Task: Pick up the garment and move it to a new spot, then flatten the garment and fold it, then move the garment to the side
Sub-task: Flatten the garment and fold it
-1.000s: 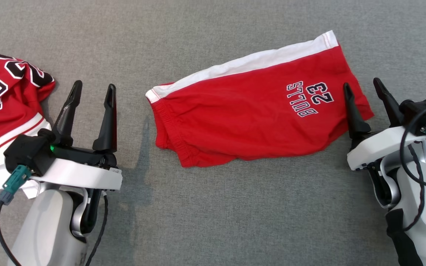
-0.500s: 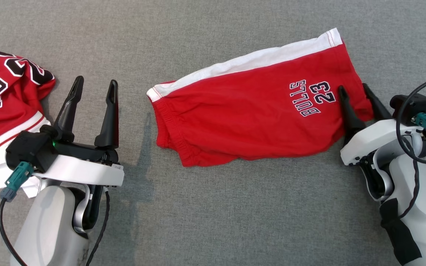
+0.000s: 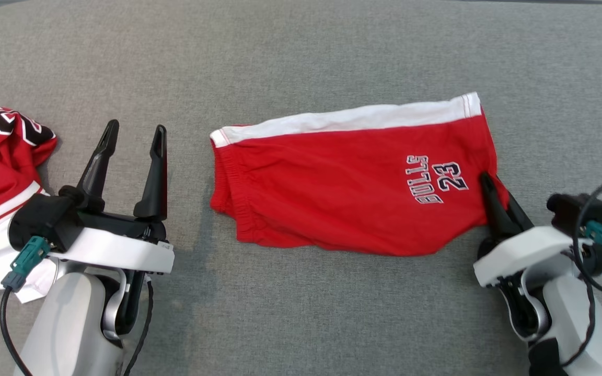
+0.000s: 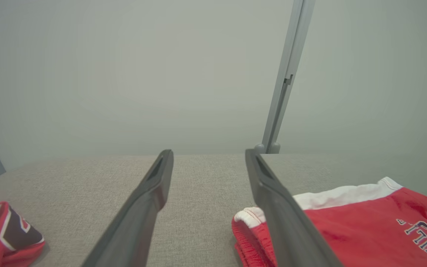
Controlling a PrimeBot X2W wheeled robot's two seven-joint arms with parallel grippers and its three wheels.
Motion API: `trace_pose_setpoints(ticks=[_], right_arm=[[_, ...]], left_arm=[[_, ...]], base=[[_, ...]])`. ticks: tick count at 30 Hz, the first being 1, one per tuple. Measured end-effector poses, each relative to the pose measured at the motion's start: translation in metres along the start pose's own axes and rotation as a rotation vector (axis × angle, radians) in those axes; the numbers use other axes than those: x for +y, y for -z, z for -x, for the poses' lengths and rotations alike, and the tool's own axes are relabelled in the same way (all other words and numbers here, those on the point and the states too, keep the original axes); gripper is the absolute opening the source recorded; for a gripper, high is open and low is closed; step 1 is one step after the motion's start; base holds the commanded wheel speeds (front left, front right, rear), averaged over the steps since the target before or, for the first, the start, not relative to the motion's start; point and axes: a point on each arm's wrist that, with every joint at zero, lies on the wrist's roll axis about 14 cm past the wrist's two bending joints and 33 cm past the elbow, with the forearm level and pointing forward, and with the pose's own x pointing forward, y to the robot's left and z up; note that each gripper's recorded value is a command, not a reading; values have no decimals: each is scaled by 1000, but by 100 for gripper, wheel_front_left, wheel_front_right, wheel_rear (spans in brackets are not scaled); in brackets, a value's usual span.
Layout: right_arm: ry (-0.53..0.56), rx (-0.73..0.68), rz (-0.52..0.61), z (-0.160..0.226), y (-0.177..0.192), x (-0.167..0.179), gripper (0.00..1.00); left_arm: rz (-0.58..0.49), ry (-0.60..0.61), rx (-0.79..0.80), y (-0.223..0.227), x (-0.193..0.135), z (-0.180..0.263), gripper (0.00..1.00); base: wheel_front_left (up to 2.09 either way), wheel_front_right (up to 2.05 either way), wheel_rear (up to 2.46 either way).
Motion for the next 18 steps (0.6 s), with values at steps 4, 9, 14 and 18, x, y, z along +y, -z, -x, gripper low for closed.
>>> trace_pose_setpoints(ticks=[4,9,14,18], right_arm=[[51,-19,-26,21,0,-14,0],[107,-16,-40,40,1,-30,0],[112,-24,-49,44,-6,-30,0],[104,-41,-50,43,-15,-28,0]], left_arm=[[8,15,11,1,-7,2,100],[10,39,12,-1,-16,0,100],[6,42,23,2,-17,0,100],[7,46,28,3,-19,-1,100]], base=[[0,0,0],[0,0,0],[0,0,0],[0,0,0]])
